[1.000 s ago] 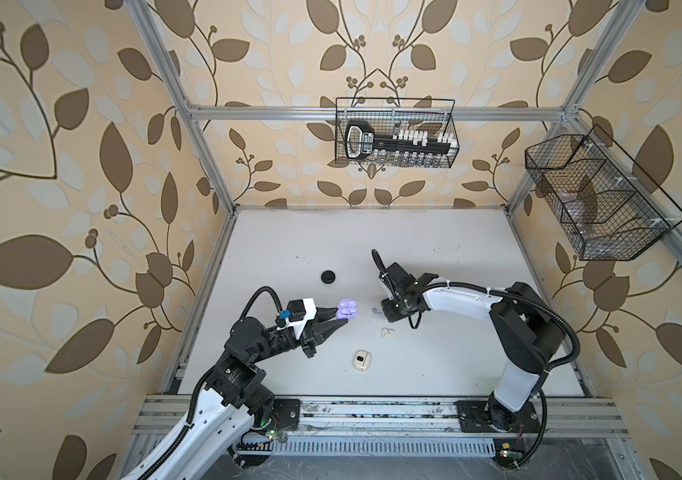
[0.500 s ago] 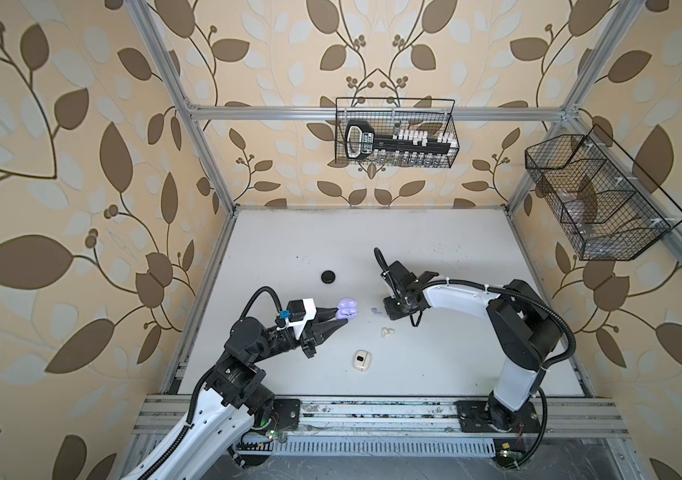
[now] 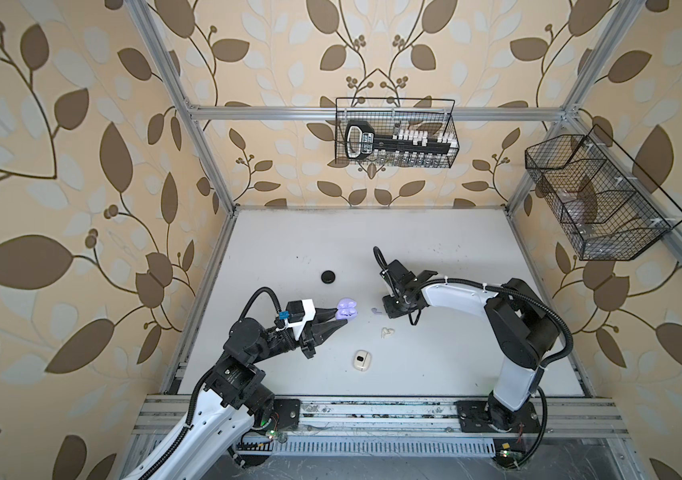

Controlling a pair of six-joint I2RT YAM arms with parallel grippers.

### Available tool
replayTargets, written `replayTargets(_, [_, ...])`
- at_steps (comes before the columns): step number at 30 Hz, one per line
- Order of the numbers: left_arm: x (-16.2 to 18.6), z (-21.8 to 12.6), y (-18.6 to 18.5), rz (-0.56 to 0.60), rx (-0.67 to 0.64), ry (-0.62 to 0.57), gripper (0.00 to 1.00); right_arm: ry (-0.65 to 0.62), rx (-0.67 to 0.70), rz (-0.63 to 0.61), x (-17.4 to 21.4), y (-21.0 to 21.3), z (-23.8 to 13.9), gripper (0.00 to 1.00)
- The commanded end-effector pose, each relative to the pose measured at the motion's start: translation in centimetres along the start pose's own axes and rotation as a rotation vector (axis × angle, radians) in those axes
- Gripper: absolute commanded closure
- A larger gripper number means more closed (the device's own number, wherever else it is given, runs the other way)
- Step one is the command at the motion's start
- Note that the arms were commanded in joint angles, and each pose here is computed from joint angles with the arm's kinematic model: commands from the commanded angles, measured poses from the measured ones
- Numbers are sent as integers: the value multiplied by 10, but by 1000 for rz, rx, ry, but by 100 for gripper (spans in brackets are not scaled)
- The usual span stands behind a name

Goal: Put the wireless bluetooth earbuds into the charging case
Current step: 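Lower the right gripper around a lilac earbud, then close the right gripper on the lilac earbud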

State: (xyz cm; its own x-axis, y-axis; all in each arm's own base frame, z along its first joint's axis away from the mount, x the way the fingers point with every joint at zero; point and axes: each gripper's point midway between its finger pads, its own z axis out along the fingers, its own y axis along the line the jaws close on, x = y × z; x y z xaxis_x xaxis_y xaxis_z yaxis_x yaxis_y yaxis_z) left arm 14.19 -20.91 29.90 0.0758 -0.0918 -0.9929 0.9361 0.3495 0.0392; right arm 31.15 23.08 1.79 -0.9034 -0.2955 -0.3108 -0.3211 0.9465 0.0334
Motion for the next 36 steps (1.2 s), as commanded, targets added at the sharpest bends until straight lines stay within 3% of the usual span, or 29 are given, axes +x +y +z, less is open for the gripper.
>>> replayTargets(1, [-9,-1,-8,45,36,-32,100,42,23,16,8,-6,8,71])
replayTargets(18, [-7,2,-7,38,39,-18,100,64,2,-10,18,8,12,72])
replayTargets(36, [-9,-1,-11,29,52,-18,100,50,100,-37,21,-3,13,74])
